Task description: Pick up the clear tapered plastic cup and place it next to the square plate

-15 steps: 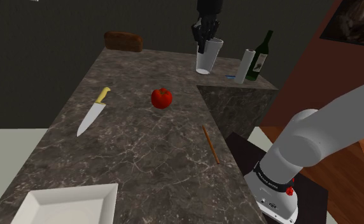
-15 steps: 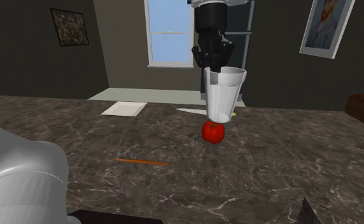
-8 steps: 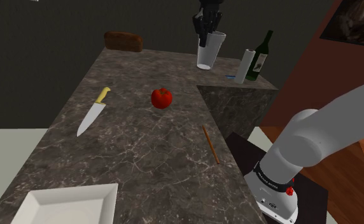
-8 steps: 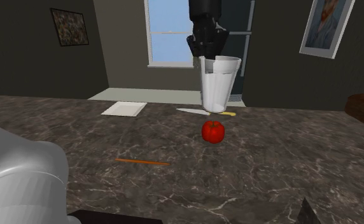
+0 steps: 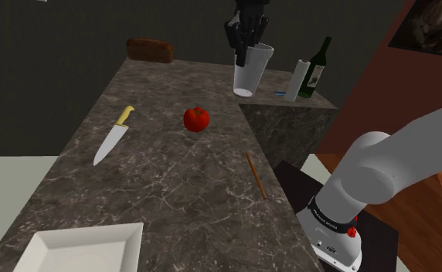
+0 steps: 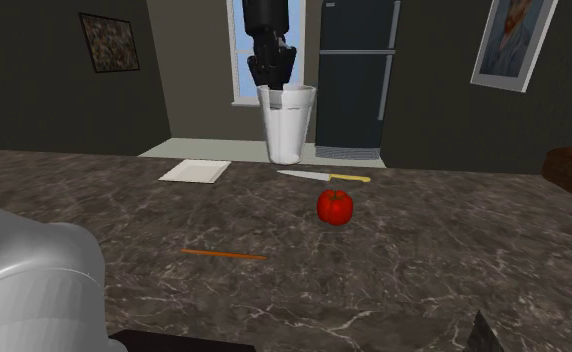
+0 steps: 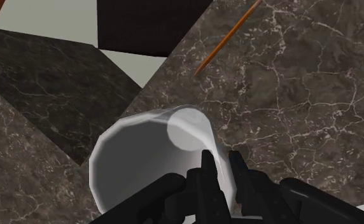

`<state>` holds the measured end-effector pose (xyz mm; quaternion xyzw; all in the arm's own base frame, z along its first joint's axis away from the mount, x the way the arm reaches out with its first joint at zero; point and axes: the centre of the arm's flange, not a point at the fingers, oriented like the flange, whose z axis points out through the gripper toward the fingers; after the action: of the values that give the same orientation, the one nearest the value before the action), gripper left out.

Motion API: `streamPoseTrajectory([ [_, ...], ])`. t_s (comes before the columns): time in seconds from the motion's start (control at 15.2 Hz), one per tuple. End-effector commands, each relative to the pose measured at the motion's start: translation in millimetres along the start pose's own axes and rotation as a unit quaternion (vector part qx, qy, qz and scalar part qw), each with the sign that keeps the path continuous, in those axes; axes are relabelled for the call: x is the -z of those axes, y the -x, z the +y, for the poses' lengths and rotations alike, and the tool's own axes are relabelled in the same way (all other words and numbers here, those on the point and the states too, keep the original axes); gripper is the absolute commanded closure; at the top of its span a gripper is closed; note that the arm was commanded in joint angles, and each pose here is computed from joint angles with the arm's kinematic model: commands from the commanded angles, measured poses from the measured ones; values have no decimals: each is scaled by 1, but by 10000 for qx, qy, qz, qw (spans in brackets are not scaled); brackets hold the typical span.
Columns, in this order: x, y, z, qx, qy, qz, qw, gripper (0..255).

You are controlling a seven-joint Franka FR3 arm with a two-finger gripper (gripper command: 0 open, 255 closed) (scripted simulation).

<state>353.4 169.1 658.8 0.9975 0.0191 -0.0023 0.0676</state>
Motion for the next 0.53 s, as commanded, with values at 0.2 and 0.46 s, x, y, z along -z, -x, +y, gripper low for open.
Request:
streamPoseTrajectory([
  [0.2,10,30,-60,-6,0,-2,10000,255],
  [0.46,16,53,-106,-6,0,-2,10000,255],
])
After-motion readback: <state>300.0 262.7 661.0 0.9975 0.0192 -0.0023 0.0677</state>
